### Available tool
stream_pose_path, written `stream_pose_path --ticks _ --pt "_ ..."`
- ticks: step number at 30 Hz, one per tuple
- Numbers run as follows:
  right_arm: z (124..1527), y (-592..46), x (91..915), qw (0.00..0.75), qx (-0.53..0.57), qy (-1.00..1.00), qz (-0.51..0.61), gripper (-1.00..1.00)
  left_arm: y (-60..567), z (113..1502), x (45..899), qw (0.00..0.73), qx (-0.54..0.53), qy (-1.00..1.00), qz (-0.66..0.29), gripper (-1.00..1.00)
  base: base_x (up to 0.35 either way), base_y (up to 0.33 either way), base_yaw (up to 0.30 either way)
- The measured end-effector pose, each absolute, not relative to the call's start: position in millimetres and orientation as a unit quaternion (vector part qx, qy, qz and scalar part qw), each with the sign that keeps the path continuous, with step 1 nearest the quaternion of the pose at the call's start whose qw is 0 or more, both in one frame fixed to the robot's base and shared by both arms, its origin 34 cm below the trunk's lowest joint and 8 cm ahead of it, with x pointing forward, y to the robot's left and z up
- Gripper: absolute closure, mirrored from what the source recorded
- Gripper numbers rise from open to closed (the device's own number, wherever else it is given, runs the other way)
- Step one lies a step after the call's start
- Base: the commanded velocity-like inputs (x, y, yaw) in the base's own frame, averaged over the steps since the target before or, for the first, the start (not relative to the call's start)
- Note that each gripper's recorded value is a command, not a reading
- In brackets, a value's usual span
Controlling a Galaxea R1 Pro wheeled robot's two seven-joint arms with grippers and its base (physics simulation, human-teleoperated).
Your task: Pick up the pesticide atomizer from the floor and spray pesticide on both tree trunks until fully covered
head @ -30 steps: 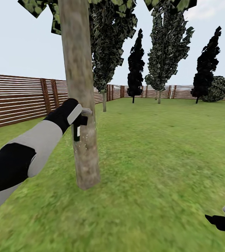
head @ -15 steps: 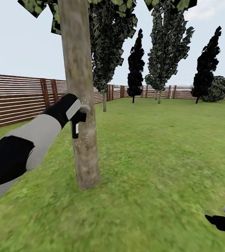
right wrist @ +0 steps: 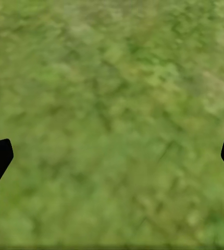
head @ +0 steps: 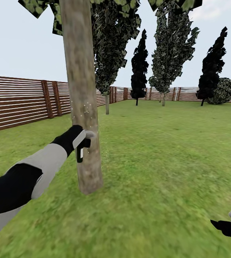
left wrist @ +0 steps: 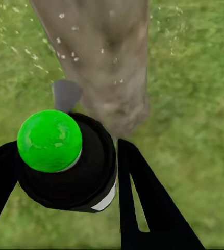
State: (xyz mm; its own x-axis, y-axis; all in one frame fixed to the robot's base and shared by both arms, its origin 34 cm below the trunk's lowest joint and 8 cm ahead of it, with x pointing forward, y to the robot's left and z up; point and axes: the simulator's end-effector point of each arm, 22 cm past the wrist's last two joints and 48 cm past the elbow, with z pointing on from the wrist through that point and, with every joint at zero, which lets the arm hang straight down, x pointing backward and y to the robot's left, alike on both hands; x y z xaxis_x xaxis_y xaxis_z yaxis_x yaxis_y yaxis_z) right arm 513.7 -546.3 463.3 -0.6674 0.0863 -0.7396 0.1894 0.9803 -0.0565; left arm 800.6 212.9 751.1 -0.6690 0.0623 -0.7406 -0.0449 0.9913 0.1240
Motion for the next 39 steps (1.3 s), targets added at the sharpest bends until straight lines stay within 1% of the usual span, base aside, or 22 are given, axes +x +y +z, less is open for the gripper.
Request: stream_pose_path --ticks 16,23,30,39 --pt "463.5 -546.3 513.7 0.401 0.075 0.911 -0.064 -1.00 211.3 609.2 772.5 0.391 -0.011 0.919 0.054 1.00 0.000 0.000 0.000" --pt "463.2 -545.6 513.9 0.401 0.075 0.911 -0.064 -1.00 214.2 567.8 753.5 0.367 -0.013 0.928 0.054 1.00 0.018 -0.023 0.206" --pt "462.9 -544.6 514.3 0.401 0.075 0.911 -0.064 -1.00 207.3 561.3 749.3 0.363 -0.010 0.930 0.052 1.00 0.135 -0.291 0.243" --pt "462.5 -543.7 514.5 0.401 0.075 0.911 -0.063 -1.00 199.9 561.6 748.9 0.363 -0.005 0.930 0.050 1.00 0.022 -0.341 0.054"
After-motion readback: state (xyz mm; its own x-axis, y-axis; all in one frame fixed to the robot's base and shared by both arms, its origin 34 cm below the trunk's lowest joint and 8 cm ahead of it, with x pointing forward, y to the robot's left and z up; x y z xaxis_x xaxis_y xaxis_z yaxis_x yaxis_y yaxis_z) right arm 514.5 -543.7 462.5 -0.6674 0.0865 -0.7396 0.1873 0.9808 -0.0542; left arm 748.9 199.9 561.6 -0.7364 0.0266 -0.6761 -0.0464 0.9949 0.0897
